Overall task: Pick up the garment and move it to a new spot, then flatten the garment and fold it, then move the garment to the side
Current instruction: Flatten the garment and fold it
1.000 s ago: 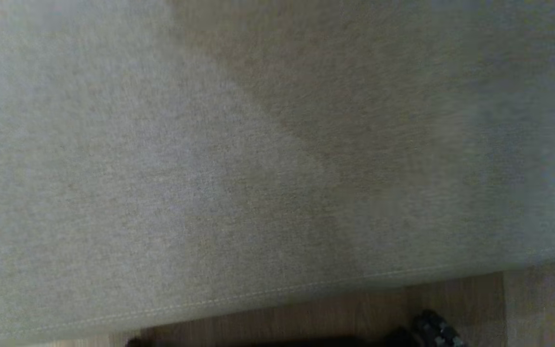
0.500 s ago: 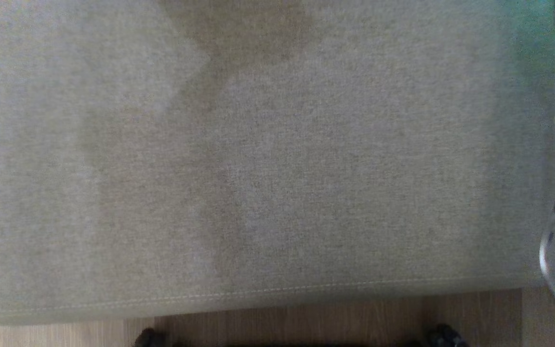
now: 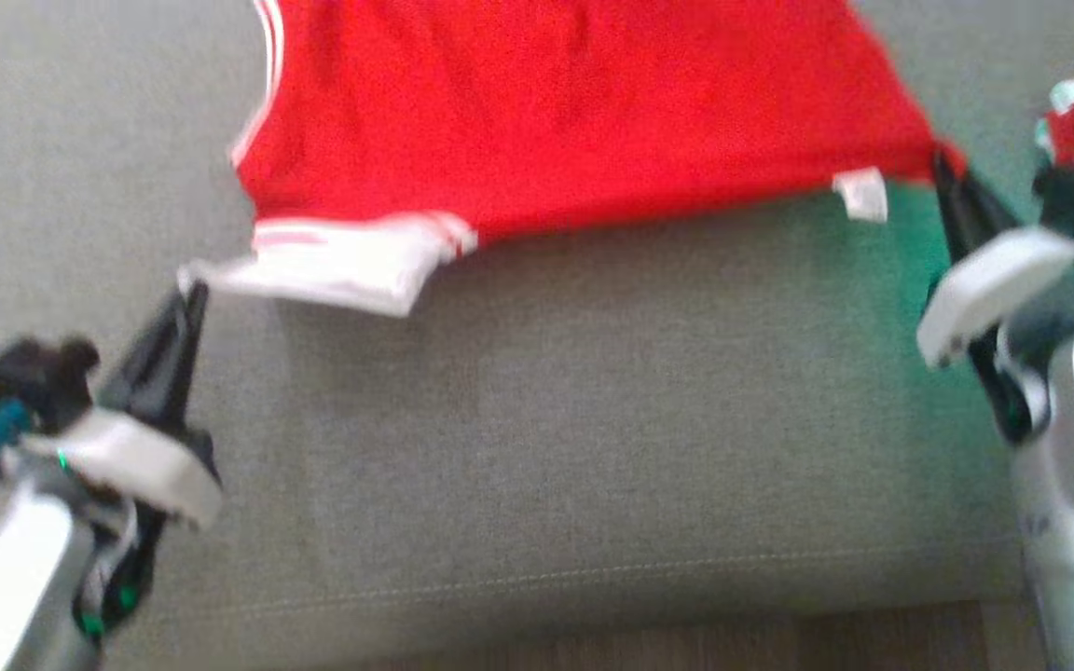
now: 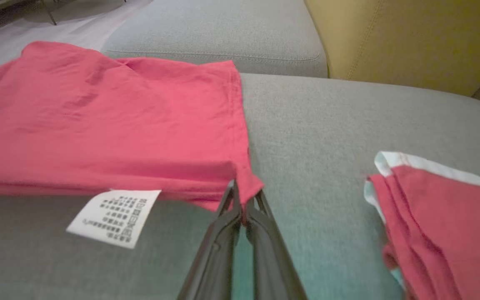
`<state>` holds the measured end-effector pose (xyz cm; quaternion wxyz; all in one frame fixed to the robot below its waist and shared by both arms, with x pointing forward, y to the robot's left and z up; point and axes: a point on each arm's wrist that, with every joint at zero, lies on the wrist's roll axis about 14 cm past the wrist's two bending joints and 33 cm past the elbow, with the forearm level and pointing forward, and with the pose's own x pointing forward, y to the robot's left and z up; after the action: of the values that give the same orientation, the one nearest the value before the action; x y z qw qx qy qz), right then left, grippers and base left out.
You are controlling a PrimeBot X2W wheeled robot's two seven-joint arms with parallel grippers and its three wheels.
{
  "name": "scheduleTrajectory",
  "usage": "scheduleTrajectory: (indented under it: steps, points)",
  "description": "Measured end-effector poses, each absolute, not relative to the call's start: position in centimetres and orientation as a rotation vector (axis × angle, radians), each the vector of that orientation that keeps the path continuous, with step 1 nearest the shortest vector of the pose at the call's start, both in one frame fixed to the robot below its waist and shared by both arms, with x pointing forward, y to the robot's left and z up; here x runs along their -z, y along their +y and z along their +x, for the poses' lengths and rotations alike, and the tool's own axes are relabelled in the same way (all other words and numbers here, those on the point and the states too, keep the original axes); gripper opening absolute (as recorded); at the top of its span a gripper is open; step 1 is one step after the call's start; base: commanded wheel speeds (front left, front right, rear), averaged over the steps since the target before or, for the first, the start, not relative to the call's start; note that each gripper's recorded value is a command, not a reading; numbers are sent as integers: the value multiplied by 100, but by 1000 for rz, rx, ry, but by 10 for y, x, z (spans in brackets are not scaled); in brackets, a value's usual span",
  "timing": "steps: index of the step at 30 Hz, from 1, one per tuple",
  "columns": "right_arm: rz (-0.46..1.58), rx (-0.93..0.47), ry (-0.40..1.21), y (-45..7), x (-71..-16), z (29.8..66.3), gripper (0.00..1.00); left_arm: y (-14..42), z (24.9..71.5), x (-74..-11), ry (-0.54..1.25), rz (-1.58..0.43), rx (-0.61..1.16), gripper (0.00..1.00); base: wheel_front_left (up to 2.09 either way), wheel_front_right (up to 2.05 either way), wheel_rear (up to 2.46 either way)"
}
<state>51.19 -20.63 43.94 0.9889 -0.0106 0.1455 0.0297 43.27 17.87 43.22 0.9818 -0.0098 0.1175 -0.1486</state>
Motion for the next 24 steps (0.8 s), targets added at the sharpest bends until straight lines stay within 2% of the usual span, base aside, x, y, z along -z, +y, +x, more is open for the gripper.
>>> scheduleTrajectory:
  steps: [7, 12, 19, 24]
  points:
    - [29, -18, 347, -213, -439, 445, 0, 180, 363, -410, 379, -169, 193, 0, 0, 0, 0]
    - [57, 11, 356, -217, -441, 411, 0, 178, 332, -413, 416, -225, 144, 0, 0, 0, 0]
    - [58, 46, 398, -224, -438, 386, 0, 171, 312, -424, 451, -251, 153, 0, 0, 0, 0]
    - [66, 50, 396, -223, -443, 387, 0, 167, 325, -438, 435, -275, 166, 0, 0, 0, 0]
